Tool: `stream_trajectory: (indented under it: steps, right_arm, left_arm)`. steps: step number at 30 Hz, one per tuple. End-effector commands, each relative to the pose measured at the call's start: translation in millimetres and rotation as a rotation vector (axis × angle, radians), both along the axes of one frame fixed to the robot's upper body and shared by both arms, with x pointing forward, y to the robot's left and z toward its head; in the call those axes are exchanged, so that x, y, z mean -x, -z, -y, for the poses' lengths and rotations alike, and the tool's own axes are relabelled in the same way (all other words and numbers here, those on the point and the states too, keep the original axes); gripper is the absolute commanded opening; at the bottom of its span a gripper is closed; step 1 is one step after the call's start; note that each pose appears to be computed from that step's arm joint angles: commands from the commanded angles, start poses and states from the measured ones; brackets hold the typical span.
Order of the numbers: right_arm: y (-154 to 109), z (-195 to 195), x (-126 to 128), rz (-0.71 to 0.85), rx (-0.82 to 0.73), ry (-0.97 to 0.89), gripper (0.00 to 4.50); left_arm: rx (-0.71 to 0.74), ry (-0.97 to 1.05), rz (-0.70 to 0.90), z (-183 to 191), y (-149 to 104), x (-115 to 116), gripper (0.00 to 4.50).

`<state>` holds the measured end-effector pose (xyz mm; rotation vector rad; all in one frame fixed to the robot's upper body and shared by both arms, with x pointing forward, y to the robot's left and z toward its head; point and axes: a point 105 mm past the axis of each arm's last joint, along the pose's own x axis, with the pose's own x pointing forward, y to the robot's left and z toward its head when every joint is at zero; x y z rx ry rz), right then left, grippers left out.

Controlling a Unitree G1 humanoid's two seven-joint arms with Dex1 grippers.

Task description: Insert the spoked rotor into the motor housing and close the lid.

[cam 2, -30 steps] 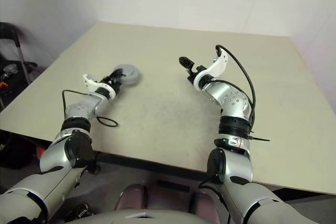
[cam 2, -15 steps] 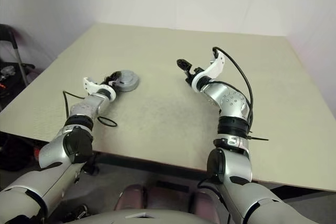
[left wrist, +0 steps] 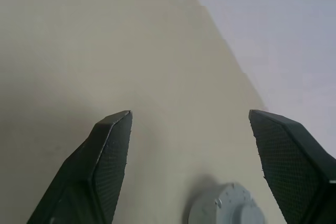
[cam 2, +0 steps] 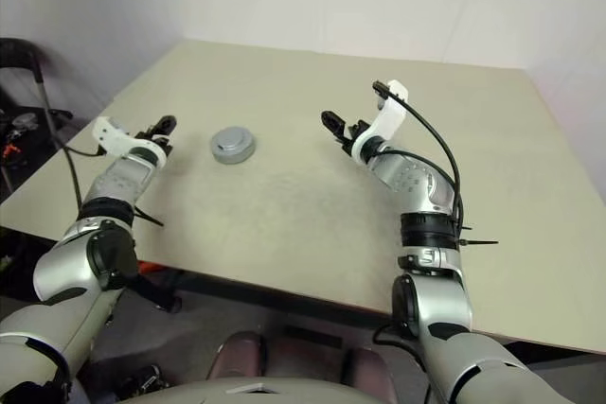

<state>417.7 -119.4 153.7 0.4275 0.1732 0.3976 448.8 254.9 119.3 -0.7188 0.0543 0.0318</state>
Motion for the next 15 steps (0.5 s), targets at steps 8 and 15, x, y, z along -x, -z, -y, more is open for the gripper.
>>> stream_trajectory:
  steps: [8, 15]
  right_arm:
    - [5, 95, 22, 0.143, 0.572, -0.121, 4.50]
    - [16, 119, 21, 0.108, 0.655, -0.108, 4.50]
  left_arm:
    - [-0.739, 0.733, 0.402, 156, -44, 27, 3.75]
    - [-0.810, 0.865, 0.392, 178, -18, 44, 3.75]
